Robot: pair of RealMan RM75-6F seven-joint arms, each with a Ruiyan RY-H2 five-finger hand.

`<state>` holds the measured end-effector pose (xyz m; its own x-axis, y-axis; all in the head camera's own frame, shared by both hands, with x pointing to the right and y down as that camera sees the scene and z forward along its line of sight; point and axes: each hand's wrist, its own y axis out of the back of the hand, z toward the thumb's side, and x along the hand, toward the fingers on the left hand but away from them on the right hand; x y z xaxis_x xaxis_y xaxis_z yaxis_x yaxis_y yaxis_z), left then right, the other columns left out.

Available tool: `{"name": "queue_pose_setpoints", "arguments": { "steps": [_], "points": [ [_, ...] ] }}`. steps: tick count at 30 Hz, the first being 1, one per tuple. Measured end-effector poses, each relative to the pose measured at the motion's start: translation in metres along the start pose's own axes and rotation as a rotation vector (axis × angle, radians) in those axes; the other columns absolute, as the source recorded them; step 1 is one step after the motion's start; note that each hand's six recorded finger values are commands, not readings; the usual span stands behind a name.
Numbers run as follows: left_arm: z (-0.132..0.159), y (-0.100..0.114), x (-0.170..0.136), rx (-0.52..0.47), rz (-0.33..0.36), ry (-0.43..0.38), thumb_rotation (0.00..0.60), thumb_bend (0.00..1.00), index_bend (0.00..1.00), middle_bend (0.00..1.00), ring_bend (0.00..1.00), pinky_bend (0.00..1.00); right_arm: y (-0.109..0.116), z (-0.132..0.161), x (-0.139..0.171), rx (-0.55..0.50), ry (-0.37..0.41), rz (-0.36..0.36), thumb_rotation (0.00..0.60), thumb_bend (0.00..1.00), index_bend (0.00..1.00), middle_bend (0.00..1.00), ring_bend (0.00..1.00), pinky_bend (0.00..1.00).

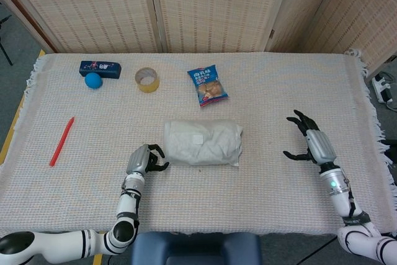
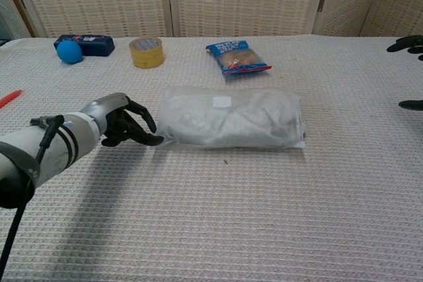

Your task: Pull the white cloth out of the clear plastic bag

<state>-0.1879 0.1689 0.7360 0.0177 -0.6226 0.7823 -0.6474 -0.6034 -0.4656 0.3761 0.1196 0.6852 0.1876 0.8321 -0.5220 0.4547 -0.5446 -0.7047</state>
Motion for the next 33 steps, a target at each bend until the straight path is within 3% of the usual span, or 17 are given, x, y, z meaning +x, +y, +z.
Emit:
{"name": "queue_pose_setpoints", "arguments": {
  "steps": [6, 12, 17, 21, 27, 33],
  "points": [
    [-0.002, -0.004, 0.0, -0.009, -0.009, 0.014, 0.599, 0.7, 0.69, 1.0, 1.0, 1.0, 0.001, 0.0, 0.001, -0.002, -0.002, -0.004, 0.6, 0.13, 0.15, 0.0, 0.0, 0.0],
    [-0.002, -0.005, -0.002, -0.016, -0.01, 0.011, 0.6, 0.84, 0.72, 1.0, 1.0, 1.0, -0.001, -0.001, 0.003, -0.001, -0.007, 0.002, 0.6, 0.13, 0.15, 0.0, 0.0, 0.0],
    [-0.001, -0.005, -0.006, -0.016, -0.014, -0.009, 0.6, 0.85, 0.72, 1.0, 1.0, 1.0, -0.009, -0.002, 0.003, -0.049, -0.014, -0.003, 0.6, 0.14, 0.23, 0.0, 0.0, 0.0],
    [-0.002, -0.004, -0.01, -0.006, -0.016, -0.019, 0.6, 0.85, 0.72, 1.0, 1.0, 1.0, -0.02, -0.004, 0.0, -0.158, -0.027, 0.008, 0.6, 0.16, 0.31, 0.0, 0.0, 0.0],
    [-0.007, 0.001, -0.009, -0.009, -0.013, -0.011, 0.6, 0.85, 0.72, 1.0, 1.0, 1.0, -0.048, -0.003, -0.014, -0.339, -0.045, 0.078, 0.6, 0.18, 0.32, 0.0, 0.0, 0.0],
    [-0.006, 0.005, -0.008, -0.022, -0.019, -0.016, 0.6, 0.85, 0.72, 1.0, 1.0, 1.0, -0.069, 0.019, -0.033, -0.344, 0.007, 0.133, 0.6, 0.19, 0.32, 0.0, 0.0, 0.0]
  ]
}}
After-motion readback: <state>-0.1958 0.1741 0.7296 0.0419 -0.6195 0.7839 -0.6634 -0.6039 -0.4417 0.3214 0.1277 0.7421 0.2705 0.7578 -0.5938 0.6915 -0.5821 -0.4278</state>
